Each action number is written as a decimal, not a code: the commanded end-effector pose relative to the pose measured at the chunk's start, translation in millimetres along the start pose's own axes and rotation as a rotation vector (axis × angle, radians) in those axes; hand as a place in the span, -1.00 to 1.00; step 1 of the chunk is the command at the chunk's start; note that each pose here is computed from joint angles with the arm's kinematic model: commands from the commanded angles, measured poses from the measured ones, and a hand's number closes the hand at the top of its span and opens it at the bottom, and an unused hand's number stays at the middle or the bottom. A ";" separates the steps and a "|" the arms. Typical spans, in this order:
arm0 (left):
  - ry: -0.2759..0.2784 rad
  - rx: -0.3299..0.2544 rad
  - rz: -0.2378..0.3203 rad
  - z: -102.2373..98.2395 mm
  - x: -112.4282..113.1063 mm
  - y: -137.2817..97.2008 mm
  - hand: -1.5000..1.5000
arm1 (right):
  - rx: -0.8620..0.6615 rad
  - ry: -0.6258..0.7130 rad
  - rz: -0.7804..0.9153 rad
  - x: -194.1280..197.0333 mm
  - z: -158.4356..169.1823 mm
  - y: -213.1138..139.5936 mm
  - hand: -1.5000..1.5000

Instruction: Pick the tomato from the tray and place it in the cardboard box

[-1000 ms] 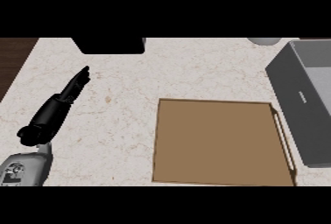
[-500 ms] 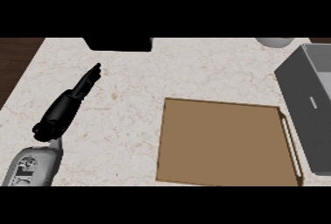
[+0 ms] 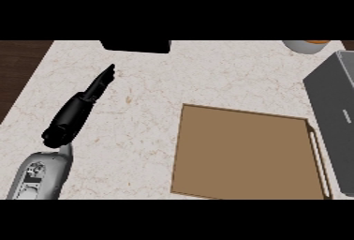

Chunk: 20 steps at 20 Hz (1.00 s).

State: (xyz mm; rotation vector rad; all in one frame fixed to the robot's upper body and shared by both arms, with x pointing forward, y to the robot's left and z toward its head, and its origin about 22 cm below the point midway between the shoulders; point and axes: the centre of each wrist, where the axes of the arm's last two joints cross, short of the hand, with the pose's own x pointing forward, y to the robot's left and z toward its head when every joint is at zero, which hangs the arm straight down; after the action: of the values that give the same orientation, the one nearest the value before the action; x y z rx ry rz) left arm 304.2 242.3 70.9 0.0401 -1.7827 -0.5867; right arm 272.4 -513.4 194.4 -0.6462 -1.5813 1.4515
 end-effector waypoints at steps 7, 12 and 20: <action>-0.011 0.001 0.011 3.4 -7.0 3.6 0.00 | 0.320 -0.052 0.002 -29.7 1.3 9.9 -1.00; -0.008 0.000 0.008 2.3 0.4 0.2 0.00 | 0.212 -0.219 -0.134 -29.5 -22.9 29.6 -1.00; 0.007 0.028 0.001 5.0 -2.9 6.6 0.00 | -0.137 -0.223 -0.757 -32.6 -46.1 82.9 -1.00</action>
State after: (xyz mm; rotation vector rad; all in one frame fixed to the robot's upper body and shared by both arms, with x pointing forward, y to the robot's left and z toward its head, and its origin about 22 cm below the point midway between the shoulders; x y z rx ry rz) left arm 301.7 249.6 67.5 0.0426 -1.7785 -0.5701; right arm 309.0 -503.1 118.6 -0.3413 -1.7044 1.1458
